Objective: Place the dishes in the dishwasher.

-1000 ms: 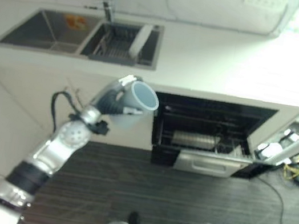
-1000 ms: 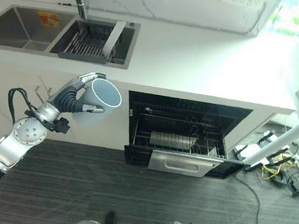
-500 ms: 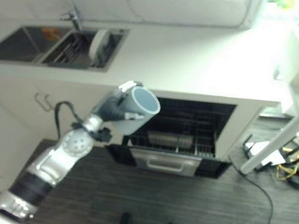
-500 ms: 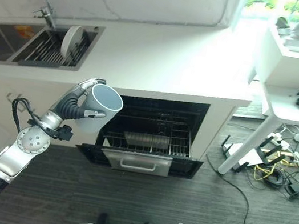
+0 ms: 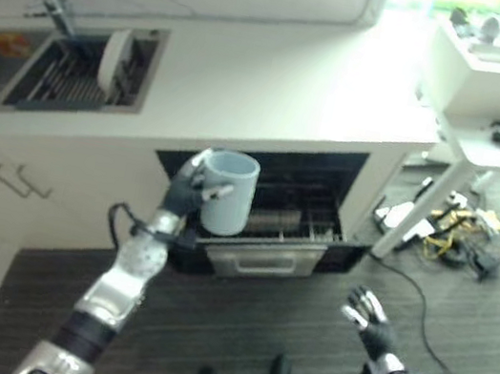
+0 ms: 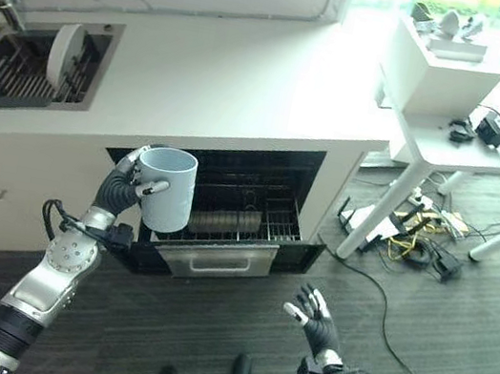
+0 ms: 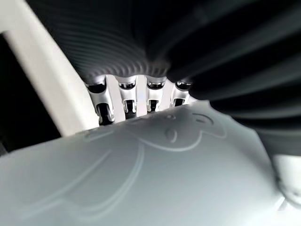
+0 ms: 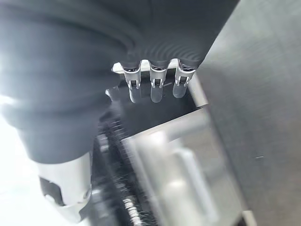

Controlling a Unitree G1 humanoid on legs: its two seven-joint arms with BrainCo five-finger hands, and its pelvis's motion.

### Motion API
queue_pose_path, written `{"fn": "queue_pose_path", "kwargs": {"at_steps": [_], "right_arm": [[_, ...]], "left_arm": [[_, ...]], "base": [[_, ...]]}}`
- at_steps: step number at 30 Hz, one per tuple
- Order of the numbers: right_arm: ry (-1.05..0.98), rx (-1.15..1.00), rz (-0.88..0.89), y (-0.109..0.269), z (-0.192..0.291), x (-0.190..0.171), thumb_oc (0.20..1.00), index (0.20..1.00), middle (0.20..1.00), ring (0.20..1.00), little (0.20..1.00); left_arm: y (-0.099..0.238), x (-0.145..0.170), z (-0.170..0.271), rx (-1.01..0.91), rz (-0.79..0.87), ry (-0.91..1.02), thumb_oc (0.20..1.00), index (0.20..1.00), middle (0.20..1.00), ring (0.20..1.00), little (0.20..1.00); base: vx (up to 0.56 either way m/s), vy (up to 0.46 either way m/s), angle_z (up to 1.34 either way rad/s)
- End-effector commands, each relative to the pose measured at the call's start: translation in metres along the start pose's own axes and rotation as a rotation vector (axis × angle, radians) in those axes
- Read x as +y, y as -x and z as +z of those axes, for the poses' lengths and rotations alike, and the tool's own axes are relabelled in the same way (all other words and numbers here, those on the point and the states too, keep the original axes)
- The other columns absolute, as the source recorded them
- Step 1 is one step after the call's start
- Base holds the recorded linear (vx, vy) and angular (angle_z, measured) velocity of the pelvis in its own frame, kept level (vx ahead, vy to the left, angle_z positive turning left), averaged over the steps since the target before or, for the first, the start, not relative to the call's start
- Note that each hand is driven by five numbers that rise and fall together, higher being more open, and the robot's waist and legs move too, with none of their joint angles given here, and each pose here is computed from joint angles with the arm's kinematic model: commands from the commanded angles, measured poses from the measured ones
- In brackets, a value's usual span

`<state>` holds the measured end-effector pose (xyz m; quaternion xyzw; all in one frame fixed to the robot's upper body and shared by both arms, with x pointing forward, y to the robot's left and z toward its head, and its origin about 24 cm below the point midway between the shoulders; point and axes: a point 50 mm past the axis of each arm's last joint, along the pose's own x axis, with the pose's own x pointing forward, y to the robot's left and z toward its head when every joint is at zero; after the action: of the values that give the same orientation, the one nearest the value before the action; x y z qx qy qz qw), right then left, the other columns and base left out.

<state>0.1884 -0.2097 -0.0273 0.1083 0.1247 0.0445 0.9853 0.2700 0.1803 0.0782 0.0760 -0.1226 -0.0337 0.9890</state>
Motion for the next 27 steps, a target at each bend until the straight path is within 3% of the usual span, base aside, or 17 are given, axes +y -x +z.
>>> {"fn": "queue_pose_path", "kwargs": {"at_steps": [1,5,8,12,14,21,27], "right_arm": [[0.02,-0.216,-0.001,-0.005,0.039,-0.002,1.0,1.0,1.0,1.0,1.0],[0.217,-0.441,0.044,-0.004,0.086,0.012,1.0,1.0,1.0,1.0,1.0],[0.266,-0.514,0.135,-0.006,0.104,0.029,1.0,1.0,1.0,1.0,1.0],[0.246,-0.509,0.291,-0.013,0.114,0.051,1.0,1.0,1.0,1.0,1.0],[0.253,-0.514,0.349,-0.018,0.119,0.065,1.0,1.0,1.0,1.0,1.0],[0.317,-0.528,0.384,-0.032,0.13,0.089,1.0,1.0,1.0,1.0,1.0],[0.338,-0.467,0.399,-0.043,0.134,0.101,1.0,1.0,1.0,1.0,1.0]], "left_arm": [[-0.005,0.014,0.014,-0.122,0.078,0.118,0.2,0.2,0.2,0.2,0.2],[-0.001,0.007,0.008,-0.092,0.13,0.363,0.2,0.2,0.2,0.2,0.2],[-0.002,0.004,0.011,-0.11,0.148,0.366,0.2,0.2,0.2,0.2,0.2],[-0.005,0.003,0.02,-0.157,0.15,0.266,0.2,0.2,0.2,0.2,0.2],[-0.007,0.002,0.029,-0.219,0.146,0.126,0.2,0.2,0.2,0.2,0.2],[-0.013,-0.001,0.05,-0.367,0.144,-0.234,0.2,0.2,0.2,0.2,0.2],[-0.015,-0.004,0.055,-0.401,0.119,-0.314,0.2,0.2,0.2,0.2,0.2]], "base": [[-0.01,0.003,-0.14],[0.0,0.015,-0.11],[0.0,0.014,-0.17],[0.0,0.003,-0.02],[0.0,0.0,0.0],[0.03,-0.005,0.1],[0.02,-0.008,0.12]]}}
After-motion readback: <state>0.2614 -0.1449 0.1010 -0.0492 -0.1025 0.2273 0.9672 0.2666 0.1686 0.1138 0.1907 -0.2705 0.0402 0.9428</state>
